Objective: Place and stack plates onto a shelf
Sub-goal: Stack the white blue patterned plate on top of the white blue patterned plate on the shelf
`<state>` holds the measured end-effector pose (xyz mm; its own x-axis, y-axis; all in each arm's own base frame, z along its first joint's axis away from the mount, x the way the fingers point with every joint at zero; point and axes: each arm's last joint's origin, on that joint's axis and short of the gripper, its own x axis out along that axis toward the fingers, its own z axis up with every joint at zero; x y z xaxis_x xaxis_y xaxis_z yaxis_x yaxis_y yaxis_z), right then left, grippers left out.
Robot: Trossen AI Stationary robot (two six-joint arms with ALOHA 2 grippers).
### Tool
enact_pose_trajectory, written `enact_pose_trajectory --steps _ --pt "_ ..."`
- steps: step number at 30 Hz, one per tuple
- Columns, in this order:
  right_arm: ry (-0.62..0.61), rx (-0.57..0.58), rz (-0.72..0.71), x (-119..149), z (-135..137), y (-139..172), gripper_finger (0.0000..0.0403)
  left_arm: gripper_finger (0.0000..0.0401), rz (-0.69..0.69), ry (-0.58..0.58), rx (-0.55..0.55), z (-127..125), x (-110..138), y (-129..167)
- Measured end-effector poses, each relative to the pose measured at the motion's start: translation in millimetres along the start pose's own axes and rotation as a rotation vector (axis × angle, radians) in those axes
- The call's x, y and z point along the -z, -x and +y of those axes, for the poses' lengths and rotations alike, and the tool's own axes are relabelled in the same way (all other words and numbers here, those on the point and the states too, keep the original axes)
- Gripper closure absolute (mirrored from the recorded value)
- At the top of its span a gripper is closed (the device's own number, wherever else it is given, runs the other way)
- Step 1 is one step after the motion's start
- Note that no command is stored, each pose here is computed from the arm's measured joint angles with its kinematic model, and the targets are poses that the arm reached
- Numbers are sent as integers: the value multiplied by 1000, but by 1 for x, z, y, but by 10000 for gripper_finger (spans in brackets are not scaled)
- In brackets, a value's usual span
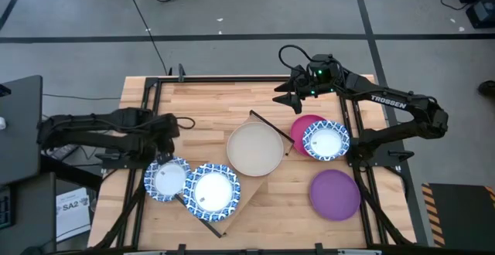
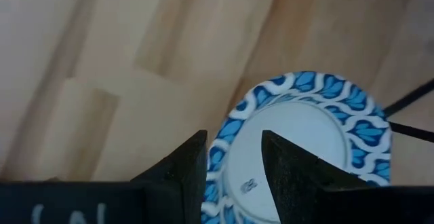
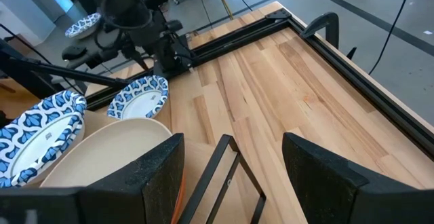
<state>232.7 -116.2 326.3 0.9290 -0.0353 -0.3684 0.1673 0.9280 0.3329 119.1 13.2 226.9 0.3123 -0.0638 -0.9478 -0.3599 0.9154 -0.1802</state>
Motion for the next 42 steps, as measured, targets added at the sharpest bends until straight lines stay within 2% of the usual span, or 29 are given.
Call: enact_pose_trajectory --steps 3,6,18,33,42 --pt "0 0 0 0 0 0 149 255 5 1 47 5 1 -11" --pt "0 0 0 0 0 0 149 255 24 42 46 10 5 -19" --pt "0 0 0 0 0 0 149 255 21 174 60 13 4 -20" --pt "0 0 1 0 0 0 149 255 26 184 67 12 4 -20" --pt "0 0 1 0 0 0 149 255 68 139 74 12 2 -24"
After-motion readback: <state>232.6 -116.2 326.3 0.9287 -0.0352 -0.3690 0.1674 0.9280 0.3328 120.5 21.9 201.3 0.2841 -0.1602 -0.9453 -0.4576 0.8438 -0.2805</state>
